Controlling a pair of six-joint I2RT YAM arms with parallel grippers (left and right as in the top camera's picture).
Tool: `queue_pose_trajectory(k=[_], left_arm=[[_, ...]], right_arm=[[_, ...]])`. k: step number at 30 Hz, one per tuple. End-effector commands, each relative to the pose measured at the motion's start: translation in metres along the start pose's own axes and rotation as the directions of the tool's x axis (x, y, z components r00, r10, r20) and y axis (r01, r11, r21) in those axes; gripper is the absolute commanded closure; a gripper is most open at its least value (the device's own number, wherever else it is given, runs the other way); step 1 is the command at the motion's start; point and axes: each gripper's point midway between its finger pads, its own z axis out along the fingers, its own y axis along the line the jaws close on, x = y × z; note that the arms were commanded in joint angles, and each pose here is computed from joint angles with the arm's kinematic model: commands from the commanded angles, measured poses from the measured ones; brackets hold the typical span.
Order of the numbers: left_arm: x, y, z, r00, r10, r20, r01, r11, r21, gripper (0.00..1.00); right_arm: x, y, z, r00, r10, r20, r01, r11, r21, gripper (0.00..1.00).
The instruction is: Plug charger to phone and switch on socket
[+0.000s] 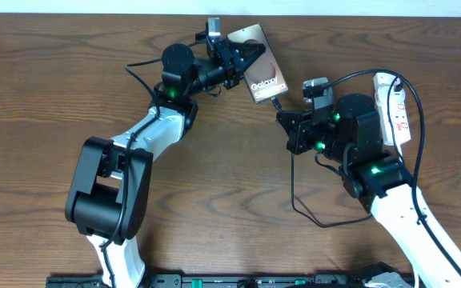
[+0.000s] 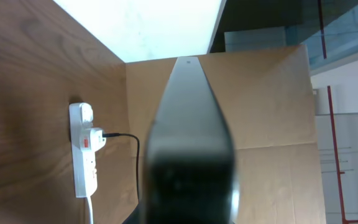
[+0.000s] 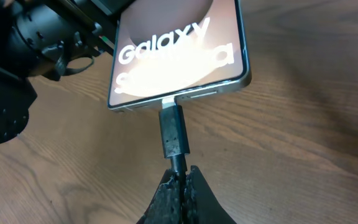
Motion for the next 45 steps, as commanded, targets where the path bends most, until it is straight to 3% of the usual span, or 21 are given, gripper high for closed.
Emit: queue_pose_trajectory(k=[1,19,38,39,41,42,45], left_arm=[[0.03,-0.032,0.008,0.99,0.075,-0.119,-0.067,0.996,0.063,0.92],[0.039,-0.033,0.01,0.985,0.076,-0.157,-0.066,0.996,0.067,0.93],[0.082,-0.033,0.012,0.935,0.098,-0.341,-0.073,0.994,0.087,0.93],[0.08,-0.033,0.011,0.935,0.121,-0.334,-0.095,0.991,0.094,0.93],[0.076,-0.033,0.01,0.935,0.144,-0.323,-0.118,0.988,0.1,0.92],[0.074,-0.033,0.009,0.936,0.148,-0.318,-0.122,0.987,0.1,0.93],[0.067,-0.032,0.005,0.939,0.164,-0.303,-0.14,0.985,0.101,0.93]], right_arm=[[-0.007,-0.003,0.002,0.999,-0.018,0.03,0.018,1.0,0.021,0.99],[-0.023,-0.003,0.003,0.995,-0.039,0.093,0.037,0.999,0.03,0.99],[-0.035,-0.002,0.008,0.989,-0.03,0.142,0.028,1.0,0.013,0.99],[-0.034,-0.001,0.008,0.99,-0.031,0.14,0.03,1.0,0.008,0.81],[-0.032,0.001,0.008,0.991,-0.029,0.129,0.029,1.0,-0.001,0.33],[-0.031,0.001,0.008,0.992,-0.029,0.122,0.03,1.0,-0.008,0.25],[-0.025,0.0,0.008,0.995,-0.021,0.098,0.022,1.0,-0.009,0.21]])
